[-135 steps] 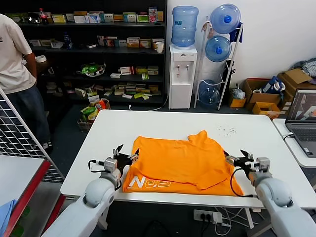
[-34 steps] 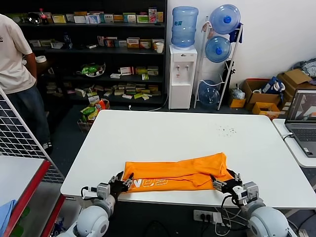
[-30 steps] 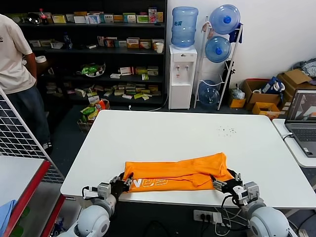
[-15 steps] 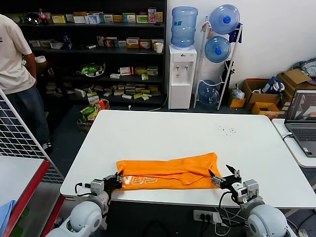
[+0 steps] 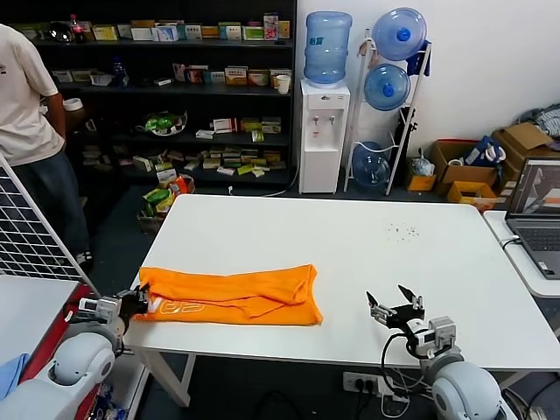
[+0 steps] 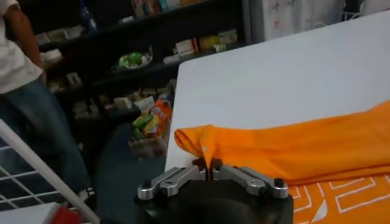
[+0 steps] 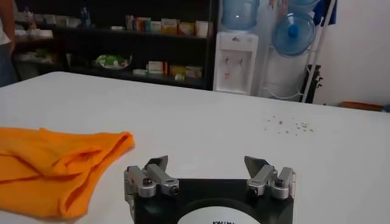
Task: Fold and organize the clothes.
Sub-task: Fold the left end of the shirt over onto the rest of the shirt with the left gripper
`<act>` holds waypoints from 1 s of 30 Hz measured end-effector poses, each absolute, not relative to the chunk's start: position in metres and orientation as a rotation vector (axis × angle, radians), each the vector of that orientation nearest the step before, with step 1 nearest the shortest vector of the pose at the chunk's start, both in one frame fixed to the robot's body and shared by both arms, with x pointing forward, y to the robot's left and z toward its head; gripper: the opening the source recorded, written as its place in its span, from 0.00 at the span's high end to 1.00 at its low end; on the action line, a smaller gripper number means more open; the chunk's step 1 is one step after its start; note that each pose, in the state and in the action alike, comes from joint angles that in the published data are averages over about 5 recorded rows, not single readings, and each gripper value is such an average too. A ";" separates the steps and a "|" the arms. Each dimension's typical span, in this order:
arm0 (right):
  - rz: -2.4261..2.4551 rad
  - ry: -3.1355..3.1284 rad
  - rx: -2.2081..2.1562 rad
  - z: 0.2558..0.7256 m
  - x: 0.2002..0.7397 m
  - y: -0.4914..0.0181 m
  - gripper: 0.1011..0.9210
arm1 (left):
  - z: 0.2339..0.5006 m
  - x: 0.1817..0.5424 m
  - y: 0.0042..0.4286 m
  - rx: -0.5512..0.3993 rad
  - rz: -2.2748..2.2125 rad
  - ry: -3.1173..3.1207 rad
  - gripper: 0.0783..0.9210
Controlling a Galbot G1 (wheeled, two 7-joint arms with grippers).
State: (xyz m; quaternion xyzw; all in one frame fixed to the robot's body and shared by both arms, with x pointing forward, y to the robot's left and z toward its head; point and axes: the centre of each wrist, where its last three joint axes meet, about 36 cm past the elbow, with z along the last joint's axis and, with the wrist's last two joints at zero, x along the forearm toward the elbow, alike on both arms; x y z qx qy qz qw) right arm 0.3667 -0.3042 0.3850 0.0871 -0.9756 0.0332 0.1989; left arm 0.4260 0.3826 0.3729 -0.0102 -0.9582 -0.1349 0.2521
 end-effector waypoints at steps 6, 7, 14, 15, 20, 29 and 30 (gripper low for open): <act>0.093 -2.735 0.218 0.380 0.365 -0.303 0.12 | 0.396 0.422 0.344 -0.118 -0.283 -2.645 0.96; 0.094 -2.735 0.213 0.379 0.364 -0.303 0.12 | 0.399 0.421 0.335 -0.137 -0.255 -2.650 0.96; 0.094 -2.732 0.186 0.374 0.364 -0.300 0.12 | 0.407 0.418 0.265 -0.254 -0.022 -2.644 0.96; 0.094 -2.732 0.183 0.374 0.364 -0.300 0.12 | 0.408 0.418 0.255 -0.270 0.010 -2.640 0.96; 0.091 -2.734 0.170 0.372 0.365 -0.298 0.12 | 0.409 0.421 0.205 -0.347 0.141 -2.622 0.96; 0.088 -2.732 0.165 0.369 0.367 -0.296 0.12 | 0.402 0.429 0.121 -0.459 0.315 -2.567 0.96; 0.088 -2.732 0.165 0.370 0.368 -0.296 0.12 | 0.400 0.429 0.113 -0.469 0.325 -2.558 0.96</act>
